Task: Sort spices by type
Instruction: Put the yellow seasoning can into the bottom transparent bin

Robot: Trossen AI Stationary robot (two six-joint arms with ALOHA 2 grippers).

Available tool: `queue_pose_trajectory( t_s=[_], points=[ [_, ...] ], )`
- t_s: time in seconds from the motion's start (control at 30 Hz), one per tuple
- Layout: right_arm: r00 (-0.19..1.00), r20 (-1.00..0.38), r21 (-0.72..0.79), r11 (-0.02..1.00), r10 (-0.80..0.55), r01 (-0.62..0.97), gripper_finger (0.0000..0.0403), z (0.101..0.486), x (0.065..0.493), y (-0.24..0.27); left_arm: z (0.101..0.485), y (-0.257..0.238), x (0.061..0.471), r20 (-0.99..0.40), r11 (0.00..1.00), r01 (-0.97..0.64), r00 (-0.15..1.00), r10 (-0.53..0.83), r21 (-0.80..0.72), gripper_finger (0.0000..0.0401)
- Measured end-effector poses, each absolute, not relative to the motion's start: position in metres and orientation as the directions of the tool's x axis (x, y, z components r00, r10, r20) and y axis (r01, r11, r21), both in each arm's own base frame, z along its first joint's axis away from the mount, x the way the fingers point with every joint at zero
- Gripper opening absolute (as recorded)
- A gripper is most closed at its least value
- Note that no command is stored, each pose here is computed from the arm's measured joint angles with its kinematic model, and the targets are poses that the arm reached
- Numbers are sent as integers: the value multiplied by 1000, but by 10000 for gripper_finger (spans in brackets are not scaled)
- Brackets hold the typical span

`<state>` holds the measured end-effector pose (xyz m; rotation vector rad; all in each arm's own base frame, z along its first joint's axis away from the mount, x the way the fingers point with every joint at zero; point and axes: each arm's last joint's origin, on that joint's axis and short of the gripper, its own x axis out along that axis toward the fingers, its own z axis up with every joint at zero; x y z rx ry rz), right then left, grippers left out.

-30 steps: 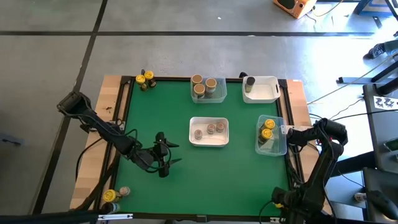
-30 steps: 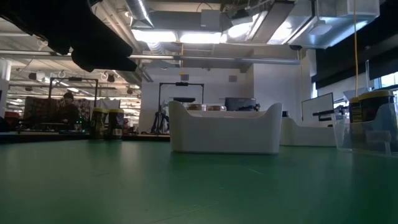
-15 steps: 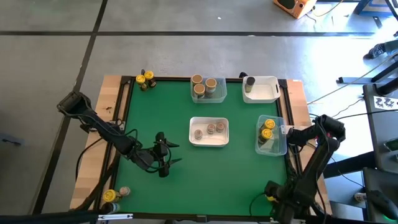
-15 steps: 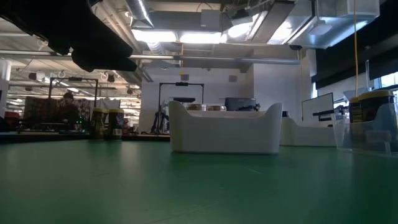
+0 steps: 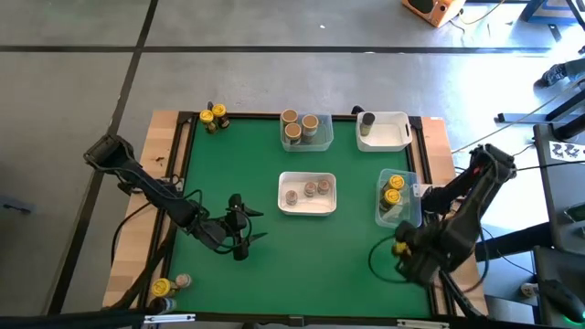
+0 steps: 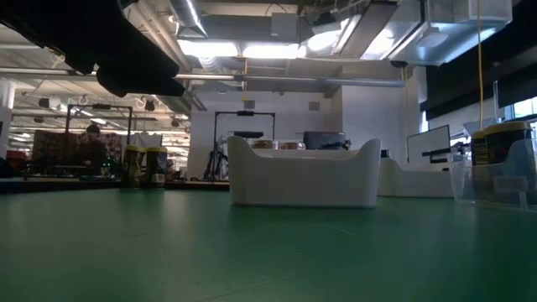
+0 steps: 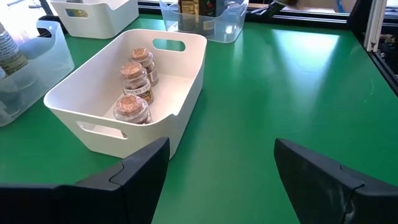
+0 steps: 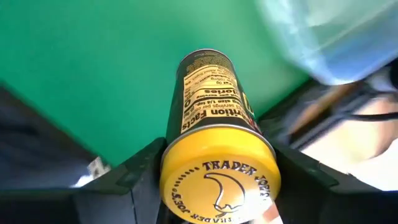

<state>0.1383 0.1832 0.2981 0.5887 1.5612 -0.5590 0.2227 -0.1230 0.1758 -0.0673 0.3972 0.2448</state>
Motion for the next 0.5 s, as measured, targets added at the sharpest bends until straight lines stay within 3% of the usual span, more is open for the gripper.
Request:
queue_pose_trajectory(
  t_s=[0.13,0.27,0.5],
  points=[
    [-81,-996,-72,707,-21,703,236,311,131,156,176,-123,223,-391,968,-249,893,223,-17,288],
    [40,-999,20,657,-15,753,236,323,132,139,176,-123,223,-391,968,-251,893,225,-17,288],
    [94,-995,64,572,-23,818,236,331,137,117,176,-123,223,-390,968,-251,893,225,-17,288]
  ],
)
